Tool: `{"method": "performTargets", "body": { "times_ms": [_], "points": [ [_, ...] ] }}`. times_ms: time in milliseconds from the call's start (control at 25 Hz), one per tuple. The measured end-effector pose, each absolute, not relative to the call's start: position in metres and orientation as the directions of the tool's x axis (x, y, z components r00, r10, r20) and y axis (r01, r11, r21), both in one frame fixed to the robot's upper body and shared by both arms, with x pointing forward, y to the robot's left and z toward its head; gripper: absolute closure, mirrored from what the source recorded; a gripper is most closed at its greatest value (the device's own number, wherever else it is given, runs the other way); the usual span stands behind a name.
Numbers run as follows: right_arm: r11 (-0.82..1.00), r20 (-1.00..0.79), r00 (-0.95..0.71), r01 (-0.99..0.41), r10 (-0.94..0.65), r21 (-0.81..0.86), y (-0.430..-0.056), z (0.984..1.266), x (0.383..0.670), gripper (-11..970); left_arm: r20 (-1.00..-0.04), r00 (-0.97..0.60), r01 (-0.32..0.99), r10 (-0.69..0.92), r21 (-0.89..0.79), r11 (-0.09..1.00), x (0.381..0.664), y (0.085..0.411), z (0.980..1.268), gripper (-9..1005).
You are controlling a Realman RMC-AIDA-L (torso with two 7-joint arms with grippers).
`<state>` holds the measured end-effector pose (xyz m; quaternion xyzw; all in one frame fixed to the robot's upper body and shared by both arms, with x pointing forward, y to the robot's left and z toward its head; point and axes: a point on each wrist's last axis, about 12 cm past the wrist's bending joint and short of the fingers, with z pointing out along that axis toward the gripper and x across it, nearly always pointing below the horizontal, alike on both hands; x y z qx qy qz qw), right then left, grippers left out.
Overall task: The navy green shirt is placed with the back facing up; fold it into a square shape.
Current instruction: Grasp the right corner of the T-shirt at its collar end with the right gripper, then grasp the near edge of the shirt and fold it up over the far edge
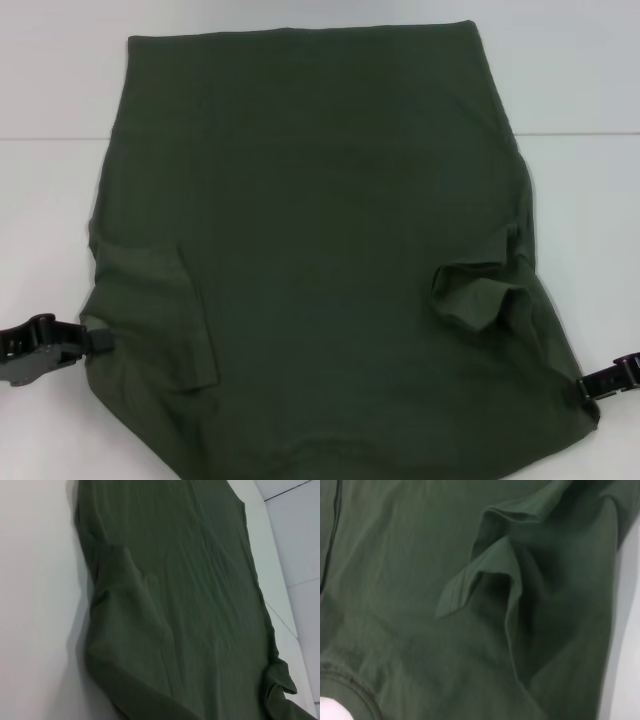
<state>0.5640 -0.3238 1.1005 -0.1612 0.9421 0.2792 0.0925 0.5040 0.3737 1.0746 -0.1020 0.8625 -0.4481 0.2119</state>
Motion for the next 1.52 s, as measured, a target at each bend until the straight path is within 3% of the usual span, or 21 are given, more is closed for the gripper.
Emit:
{"method": "performTargets", "body": {
  "times_ms": [520, 1000, 1200, 1520],
  "points": [
    [0.751, -0.262, -0.912, -0.41, -0.317, 0.518, -0.294, 1.099, 0.57, 345, -0.279, -0.884, 0.009, -0.376, -0.813, 0.582, 0.505, 0.375, 1.075, 989],
    [0.74, -0.245, -0.912, -0.411, -0.329, 0.533, -0.291, 1.102, 0.568, 346, -0.283, -0.882, 0.009, -0.378, -0.811, 0.586, 0.507, 0.376, 1.075, 989],
    [0.739, -0.248, -0.913, -0.408, -0.324, 0.536, -0.293, 1.104, 0.568, 582, -0.283, -0.882, 0.01, -0.377, -0.811, 0.585, 0.507, 0.375, 1.075, 989],
    [0.742, -0.243, -0.918, -0.397, -0.315, 0.54, -0.296, 1.103, 0.567, 859, -0.283, -0.883, 0.011, -0.375, -0.81, 0.586, 0.505, 0.376, 1.075, 990]
  ]
}}
